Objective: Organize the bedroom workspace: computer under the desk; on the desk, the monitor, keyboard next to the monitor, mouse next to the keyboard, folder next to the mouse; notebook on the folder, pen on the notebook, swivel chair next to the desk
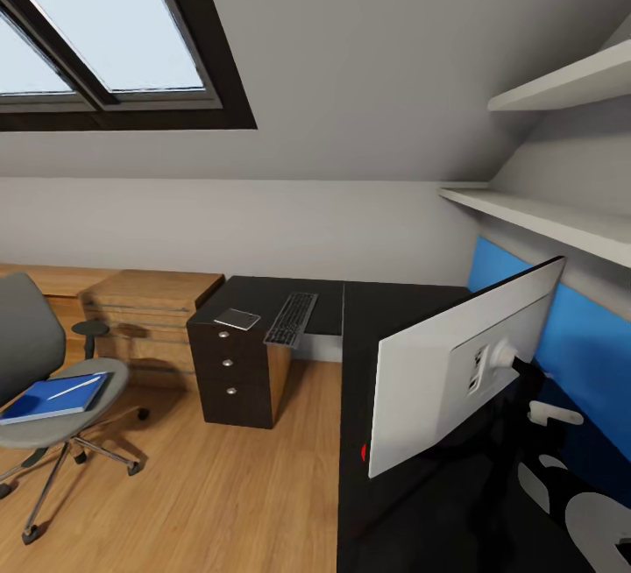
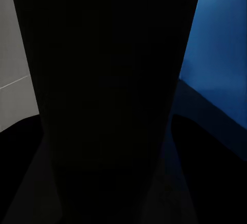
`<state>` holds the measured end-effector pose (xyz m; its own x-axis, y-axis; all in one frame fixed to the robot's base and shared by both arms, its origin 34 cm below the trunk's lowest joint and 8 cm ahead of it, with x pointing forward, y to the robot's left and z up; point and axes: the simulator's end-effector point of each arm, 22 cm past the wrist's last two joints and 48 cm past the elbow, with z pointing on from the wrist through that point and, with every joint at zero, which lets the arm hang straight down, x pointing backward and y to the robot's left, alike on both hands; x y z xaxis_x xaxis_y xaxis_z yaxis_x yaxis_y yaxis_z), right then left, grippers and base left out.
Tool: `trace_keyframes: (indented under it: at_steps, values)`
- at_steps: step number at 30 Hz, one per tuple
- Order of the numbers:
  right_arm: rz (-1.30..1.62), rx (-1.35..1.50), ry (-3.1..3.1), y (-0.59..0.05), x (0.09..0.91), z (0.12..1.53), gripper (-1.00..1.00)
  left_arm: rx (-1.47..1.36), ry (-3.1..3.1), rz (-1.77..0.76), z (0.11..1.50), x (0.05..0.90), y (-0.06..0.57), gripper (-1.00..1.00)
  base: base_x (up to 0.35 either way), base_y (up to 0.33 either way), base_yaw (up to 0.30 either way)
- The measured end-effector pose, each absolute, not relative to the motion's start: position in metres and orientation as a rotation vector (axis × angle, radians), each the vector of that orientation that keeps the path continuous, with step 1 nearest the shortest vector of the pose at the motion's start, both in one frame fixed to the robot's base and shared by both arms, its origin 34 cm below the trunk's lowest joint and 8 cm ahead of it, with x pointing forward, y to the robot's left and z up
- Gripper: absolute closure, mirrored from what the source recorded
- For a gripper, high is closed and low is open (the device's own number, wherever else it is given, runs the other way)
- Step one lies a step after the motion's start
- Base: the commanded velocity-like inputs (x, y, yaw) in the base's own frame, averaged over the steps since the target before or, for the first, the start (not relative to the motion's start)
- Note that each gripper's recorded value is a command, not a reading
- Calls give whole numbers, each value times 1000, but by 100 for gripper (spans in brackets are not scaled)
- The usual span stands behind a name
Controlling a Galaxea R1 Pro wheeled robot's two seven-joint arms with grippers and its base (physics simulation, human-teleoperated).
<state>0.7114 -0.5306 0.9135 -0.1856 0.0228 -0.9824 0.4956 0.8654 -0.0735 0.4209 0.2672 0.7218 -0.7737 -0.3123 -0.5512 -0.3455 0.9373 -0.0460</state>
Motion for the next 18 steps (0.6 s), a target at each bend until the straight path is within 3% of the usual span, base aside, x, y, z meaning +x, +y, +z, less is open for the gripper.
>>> trace_keyframes:
  at_steps: [13, 14, 18]
  values:
    - [-444, 404, 1718, -531, 711, 913, 100, -468, 2517, 77, 721, 420, 267, -100, 0, -40, 0]
    - [-444, 404, 1717, -531, 711, 913, -100, -468, 2517, 77, 721, 420, 267, -100, 0, 0, 0]
    - [-441, 390, 1716, -526, 713, 914, -100, -468, 2517, 77, 721, 420, 267, -100, 0, 0, 0]
